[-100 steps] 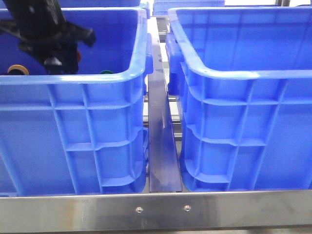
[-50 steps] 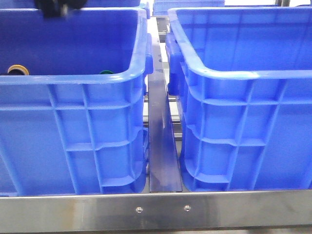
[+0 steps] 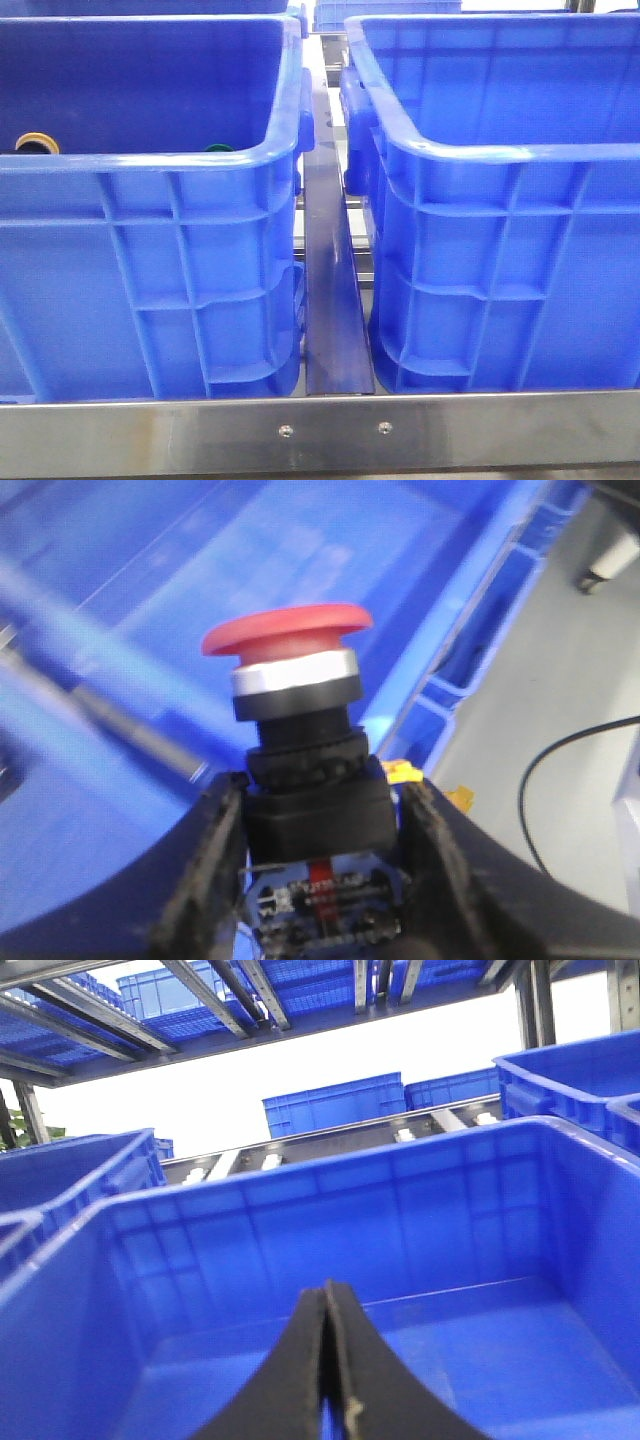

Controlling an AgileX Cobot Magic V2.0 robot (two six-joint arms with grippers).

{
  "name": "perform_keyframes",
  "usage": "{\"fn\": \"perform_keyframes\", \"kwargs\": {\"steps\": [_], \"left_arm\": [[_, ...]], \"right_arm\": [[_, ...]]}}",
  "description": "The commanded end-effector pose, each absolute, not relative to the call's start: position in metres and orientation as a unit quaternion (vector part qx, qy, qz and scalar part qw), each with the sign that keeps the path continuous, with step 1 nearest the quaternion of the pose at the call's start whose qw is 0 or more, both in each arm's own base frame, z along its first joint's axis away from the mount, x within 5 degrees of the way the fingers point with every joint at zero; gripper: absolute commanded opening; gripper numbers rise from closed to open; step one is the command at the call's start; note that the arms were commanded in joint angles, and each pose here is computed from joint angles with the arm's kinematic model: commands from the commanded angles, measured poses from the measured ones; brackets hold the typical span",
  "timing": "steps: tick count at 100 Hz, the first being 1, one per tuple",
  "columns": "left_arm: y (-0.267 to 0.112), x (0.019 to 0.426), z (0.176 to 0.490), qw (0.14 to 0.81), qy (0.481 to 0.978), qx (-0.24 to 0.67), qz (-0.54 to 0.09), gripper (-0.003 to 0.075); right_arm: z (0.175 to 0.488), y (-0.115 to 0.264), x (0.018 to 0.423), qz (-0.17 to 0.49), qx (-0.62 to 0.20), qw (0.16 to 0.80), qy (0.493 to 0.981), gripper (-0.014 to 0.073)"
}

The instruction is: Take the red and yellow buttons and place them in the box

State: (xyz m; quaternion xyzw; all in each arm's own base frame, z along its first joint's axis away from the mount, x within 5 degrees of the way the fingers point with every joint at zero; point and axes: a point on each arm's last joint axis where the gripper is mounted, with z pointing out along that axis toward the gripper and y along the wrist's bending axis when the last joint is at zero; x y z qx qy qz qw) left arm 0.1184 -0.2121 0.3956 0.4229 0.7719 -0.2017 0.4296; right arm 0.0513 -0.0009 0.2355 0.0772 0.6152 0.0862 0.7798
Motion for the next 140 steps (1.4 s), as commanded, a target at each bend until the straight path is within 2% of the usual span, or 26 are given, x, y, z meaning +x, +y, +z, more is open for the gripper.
{"fn": "perform_keyframes", "kwargs": {"steps": [1, 20, 41, 56, 76, 88, 107, 114, 123, 140], "left_arm": [[-0.217, 0.116, 0.412, 0.470, 0.740, 0.421, -0.232, -0.0020], [-0.224, 0.120, 0.405, 0.460, 0.746, 0.425, -0.225, -0.0020], [-0.224, 0.120, 0.405, 0.461, 0.745, 0.425, -0.226, -0.0020], [-0.224, 0.120, 0.405, 0.461, 0.746, 0.425, -0.226, -0.0020], [-0.223, 0.120, 0.404, 0.455, 0.750, 0.426, -0.222, -0.0020], [-0.223, 0.120, 0.403, 0.454, 0.750, 0.426, -0.221, -0.0020], [-0.223, 0.120, 0.403, 0.454, 0.751, 0.426, -0.221, -0.0020], [-0.223, 0.120, 0.403, 0.454, 0.751, 0.426, -0.221, -0.0020], [-0.223, 0.120, 0.403, 0.454, 0.751, 0.426, -0.221, -0.0020], [-0.223, 0.120, 0.403, 0.454, 0.751, 0.426, -0.221, -0.0020]], "right_arm": [[0.274, -0.001, 0.040, 0.101, 0.080, 0.804, 0.581, -0.0069], [0.337, 0.002, 0.027, 0.120, 0.098, 0.741, 0.654, -0.0069], [0.380, 0.007, 0.037, 0.128, 0.107, 0.604, 0.779, -0.0069], [0.384, 0.018, 0.054, 0.184, 0.114, 0.509, 0.833, -0.0069], [0.380, 0.025, 0.070, 0.226, 0.116, 0.471, 0.845, -0.0059], [0.381, 0.027, 0.071, 0.236, 0.109, 0.468, 0.845, 0.0057], [0.383, 0.032, 0.070, 0.269, 0.105, 0.463, 0.838, 0.0396], [0.384, 0.035, 0.070, 0.286, 0.104, 0.460, 0.834, 0.0473], [0.387, 0.040, 0.070, 0.314, 0.084, 0.457, 0.828, 0.0508], [0.395, 0.057, 0.085, 0.401, 0.023, 0.439, 0.803, 0.0511]]}}
